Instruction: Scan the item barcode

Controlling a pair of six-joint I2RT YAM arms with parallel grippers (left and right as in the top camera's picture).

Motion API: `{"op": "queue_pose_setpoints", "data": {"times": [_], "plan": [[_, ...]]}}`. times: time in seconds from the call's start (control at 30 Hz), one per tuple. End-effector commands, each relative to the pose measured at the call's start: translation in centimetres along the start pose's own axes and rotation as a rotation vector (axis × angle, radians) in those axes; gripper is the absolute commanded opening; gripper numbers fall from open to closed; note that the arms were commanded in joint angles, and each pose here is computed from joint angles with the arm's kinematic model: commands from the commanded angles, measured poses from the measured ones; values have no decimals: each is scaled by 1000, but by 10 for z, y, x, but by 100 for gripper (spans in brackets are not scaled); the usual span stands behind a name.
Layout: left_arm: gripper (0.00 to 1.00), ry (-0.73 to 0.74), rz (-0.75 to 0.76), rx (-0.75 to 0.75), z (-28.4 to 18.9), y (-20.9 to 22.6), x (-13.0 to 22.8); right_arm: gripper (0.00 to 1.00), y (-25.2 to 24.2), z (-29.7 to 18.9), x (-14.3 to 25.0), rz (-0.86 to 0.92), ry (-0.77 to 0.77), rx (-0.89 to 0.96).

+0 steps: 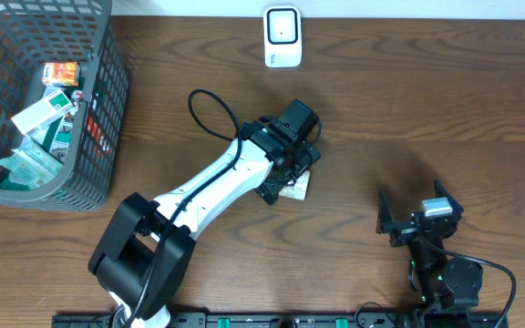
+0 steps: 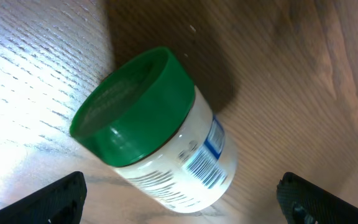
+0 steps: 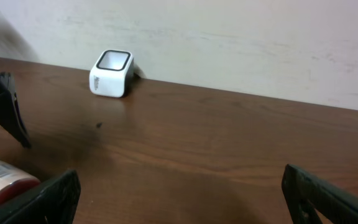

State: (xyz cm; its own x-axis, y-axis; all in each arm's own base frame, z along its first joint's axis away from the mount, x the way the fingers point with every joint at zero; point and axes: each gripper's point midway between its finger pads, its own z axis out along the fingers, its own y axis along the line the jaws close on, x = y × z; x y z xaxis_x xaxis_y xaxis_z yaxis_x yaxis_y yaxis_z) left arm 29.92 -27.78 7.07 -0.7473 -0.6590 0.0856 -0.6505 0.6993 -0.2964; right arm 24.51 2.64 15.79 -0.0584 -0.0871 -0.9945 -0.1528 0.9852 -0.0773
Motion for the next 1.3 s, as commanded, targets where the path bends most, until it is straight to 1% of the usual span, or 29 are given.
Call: {"op": "queue_pose_setpoints", "data": {"times": [0.0, 0.33, 0.43, 0.53, 0.63, 0.67, 0.7, 0.73, 0.87, 1.0, 1.17, 1.23, 1.27], "plan": [[98, -9, -44, -38, 10, 8, -3, 99, 0, 0, 0, 4, 1, 0], [98, -5, -55, -117, 38, 23, -4, 99, 0, 0, 0, 4, 1, -1], [96, -3, -42, -128, 41, 25, -4, 99, 0, 0, 0, 4, 1, 0], [91, 1, 58, -126, 41, 25, -5, 99, 0, 0, 0, 4, 1, 0], [91, 11, 203, -124, 41, 24, -6, 99, 0, 0, 0, 4, 1, 0], [91, 16, 270, -124, 41, 24, -5, 99, 0, 0, 0, 4, 1, 0], [90, 25, 400, -123, 41, 24, -5, 99, 0, 0, 0, 4, 0, -1], [90, 30, 480, -123, 41, 24, -5, 99, 0, 0, 0, 4, 1, -1], [91, 44, 706, -119, 41, 24, -5, 99, 0, 0, 0, 4, 0, 0], [90, 47, 773, -118, 41, 24, -5, 99, 0, 0, 0, 4, 1, -1], [91, 46, 792, -113, 41, 23, -5, 99, 0, 0, 0, 4, 1, 0], [99, 42, 799, -106, 41, 21, -6, 99, 0, 0, 0, 4, 1, 0], [100, 38, 800, -100, 39, 18, -7, 99, 0, 0, 0, 4, 1, 0]]}}
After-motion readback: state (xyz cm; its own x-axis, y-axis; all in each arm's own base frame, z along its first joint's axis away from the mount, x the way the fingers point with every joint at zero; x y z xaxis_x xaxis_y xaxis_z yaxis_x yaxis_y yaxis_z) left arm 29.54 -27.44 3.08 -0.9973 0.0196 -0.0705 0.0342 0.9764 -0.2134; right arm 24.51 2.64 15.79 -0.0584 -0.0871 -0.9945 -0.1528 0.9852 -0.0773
